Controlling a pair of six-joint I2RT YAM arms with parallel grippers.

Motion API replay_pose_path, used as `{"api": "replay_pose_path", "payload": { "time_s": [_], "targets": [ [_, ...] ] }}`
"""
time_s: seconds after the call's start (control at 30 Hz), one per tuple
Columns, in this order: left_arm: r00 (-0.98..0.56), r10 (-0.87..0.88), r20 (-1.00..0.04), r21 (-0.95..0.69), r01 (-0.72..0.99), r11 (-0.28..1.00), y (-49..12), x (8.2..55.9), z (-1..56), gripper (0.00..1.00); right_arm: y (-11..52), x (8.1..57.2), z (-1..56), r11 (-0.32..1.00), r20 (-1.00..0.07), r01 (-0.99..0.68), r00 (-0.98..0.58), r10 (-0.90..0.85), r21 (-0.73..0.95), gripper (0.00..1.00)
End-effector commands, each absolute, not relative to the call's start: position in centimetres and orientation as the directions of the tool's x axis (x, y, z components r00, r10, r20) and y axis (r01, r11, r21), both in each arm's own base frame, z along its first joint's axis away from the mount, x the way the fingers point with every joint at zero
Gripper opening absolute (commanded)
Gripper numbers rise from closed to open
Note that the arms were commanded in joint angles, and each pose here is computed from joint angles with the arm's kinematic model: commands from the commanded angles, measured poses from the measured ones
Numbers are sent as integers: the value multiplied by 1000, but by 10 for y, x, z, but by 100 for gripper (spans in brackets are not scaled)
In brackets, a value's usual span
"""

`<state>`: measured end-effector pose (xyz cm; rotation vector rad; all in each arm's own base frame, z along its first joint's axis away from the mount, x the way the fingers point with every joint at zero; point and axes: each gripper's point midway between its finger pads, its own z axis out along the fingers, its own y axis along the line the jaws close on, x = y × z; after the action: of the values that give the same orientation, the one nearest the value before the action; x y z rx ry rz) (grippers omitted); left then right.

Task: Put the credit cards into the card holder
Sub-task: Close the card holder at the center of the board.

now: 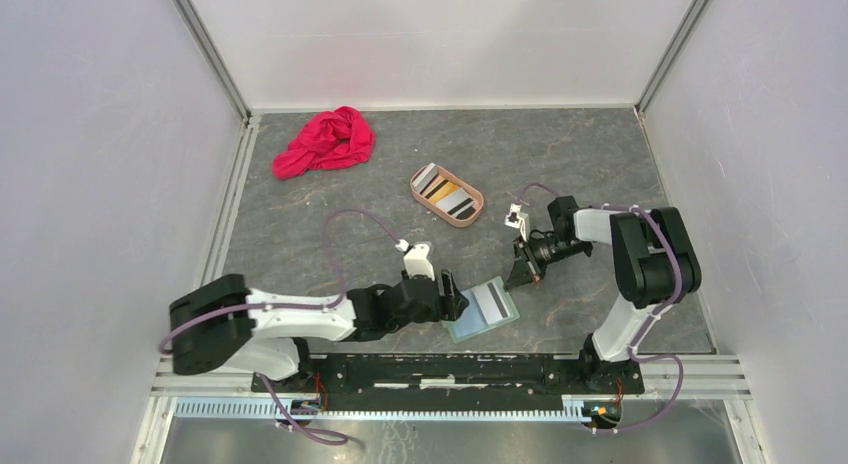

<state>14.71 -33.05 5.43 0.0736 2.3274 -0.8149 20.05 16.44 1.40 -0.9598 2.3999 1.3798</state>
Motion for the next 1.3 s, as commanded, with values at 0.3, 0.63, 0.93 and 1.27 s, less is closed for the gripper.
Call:
{"api": "replay_pose_path", "payload": {
  "time_s": [0.3,0.63,0.93,1.27],
  "targets": [
    [-619,-324,-715,-615,337,713,-294,161,120,100,135,240,64,402,-684,-774,-626,-374,488,0],
    [-625,16,-780,-419,542,729,-325,155,98,80,137,237,62,376,-668,-756,-652,-358,536,0],
    [-520,619,-589,58,736,674,-326,175,72,70,136,236,60,376,-660,-750,-660,-359,545,0],
    [-408,747,-524,210,788,578,-332,180,53,64,136,236,58,376,-654,-746,-664,-362,550,0]
  ]
}}
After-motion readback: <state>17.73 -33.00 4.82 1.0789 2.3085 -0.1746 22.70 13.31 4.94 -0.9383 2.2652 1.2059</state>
